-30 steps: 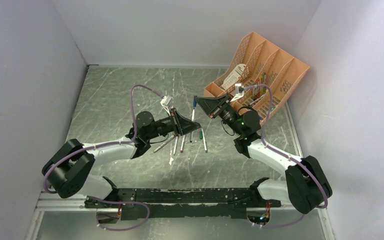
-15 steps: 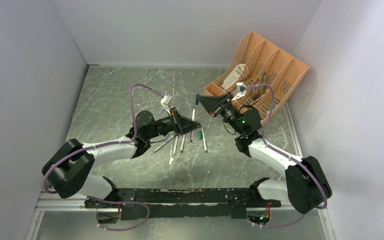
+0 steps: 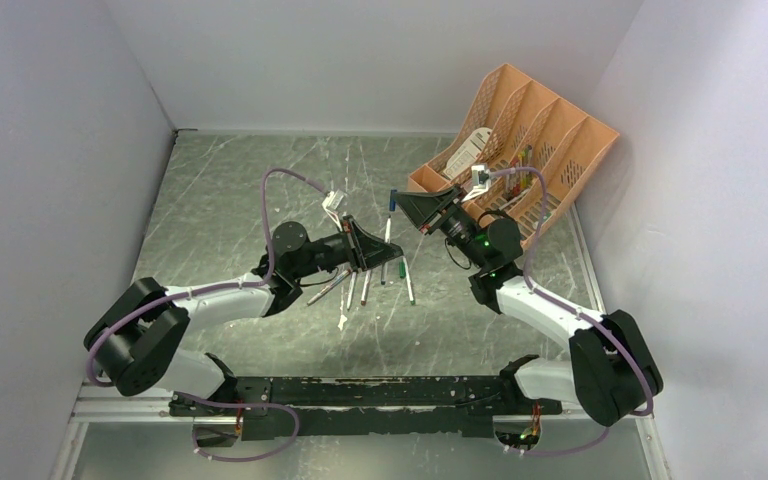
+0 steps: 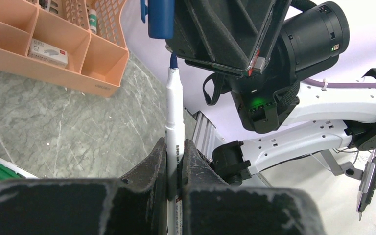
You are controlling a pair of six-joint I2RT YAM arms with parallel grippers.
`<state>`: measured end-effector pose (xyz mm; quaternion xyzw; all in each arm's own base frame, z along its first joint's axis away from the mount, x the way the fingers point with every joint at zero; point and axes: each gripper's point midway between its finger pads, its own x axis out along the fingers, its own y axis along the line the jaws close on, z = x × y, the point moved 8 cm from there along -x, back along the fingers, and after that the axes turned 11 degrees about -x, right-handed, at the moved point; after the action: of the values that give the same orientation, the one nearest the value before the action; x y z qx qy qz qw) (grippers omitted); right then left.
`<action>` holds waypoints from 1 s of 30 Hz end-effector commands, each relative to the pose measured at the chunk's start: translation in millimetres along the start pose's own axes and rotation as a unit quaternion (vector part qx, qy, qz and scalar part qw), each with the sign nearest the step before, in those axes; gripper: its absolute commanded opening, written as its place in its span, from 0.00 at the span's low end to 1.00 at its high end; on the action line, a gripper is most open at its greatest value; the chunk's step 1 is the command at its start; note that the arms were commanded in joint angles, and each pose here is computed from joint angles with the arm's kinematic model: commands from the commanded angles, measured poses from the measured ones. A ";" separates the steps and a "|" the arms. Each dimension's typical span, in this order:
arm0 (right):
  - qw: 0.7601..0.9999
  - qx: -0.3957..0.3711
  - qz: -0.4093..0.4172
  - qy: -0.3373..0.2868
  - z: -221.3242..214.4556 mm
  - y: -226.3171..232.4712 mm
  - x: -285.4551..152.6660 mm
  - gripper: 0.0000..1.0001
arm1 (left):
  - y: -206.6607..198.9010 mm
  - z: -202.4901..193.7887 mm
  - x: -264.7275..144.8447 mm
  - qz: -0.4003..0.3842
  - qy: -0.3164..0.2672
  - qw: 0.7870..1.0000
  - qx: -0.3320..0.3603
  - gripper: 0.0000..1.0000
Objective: Insert the pens into the pen caps
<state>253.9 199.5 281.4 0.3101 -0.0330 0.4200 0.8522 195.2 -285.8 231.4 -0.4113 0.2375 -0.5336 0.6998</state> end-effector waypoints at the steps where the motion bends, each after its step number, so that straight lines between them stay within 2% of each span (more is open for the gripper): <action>1: 1.000 -0.004 0.016 -0.009 5.1 3.8 1.0 0.00 | -9.0 5.0 7.4 -0.019 0.003 1.000 0.016 0.07; 30: 1.000 0.011 0.013 -0.001 -3.2 4.6 -12.0 0.00 | -5.7 6.3 11.1 -0.016 -0.003 1.000 0.019 0.07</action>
<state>248.3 198.6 271.5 0.3176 -0.0154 0.4237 0.8482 199.3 -289.9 226.6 -0.4084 0.2450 -0.5297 0.7019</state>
